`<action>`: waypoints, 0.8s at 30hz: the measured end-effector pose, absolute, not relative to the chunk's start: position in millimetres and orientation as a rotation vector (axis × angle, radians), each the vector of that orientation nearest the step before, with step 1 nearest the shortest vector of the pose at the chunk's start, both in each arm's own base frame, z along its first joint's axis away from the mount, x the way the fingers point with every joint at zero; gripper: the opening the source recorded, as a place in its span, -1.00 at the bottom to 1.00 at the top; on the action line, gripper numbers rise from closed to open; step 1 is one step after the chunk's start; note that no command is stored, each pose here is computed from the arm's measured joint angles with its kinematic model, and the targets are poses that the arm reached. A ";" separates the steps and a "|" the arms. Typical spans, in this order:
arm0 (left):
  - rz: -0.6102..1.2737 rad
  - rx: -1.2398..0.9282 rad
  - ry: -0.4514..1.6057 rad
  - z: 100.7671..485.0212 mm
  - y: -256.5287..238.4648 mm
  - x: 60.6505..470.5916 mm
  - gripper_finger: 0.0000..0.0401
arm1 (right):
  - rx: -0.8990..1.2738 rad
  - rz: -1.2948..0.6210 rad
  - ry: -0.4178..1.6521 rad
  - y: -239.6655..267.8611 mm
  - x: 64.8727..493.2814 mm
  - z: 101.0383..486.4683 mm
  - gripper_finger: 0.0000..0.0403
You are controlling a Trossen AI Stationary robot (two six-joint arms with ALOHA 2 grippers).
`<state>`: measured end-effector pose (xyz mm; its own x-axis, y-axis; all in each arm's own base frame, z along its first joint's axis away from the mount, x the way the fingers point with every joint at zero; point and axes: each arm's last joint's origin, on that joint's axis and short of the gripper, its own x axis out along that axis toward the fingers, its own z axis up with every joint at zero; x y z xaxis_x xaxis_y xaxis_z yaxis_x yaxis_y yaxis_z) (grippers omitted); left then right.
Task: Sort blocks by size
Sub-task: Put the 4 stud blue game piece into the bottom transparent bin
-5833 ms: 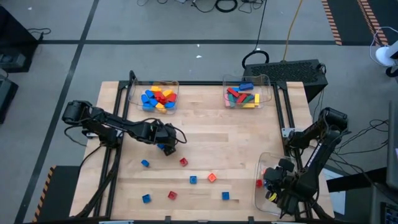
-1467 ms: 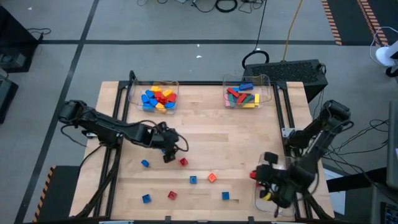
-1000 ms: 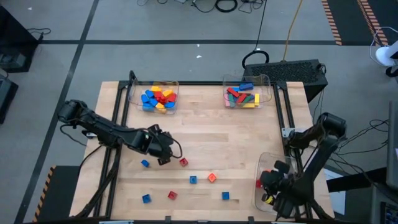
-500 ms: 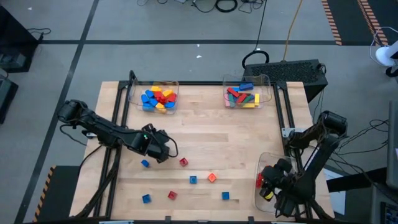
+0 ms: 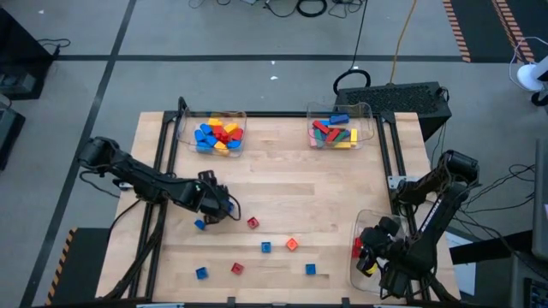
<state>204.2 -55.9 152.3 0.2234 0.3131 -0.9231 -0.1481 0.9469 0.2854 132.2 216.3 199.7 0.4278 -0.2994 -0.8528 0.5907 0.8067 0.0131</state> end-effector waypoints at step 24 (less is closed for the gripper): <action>-0.034 0.142 1.421 175.0 -66.5 214.7 0.56 | 0.386 -0.559 0.964 216.8 141.6 199.5 0.15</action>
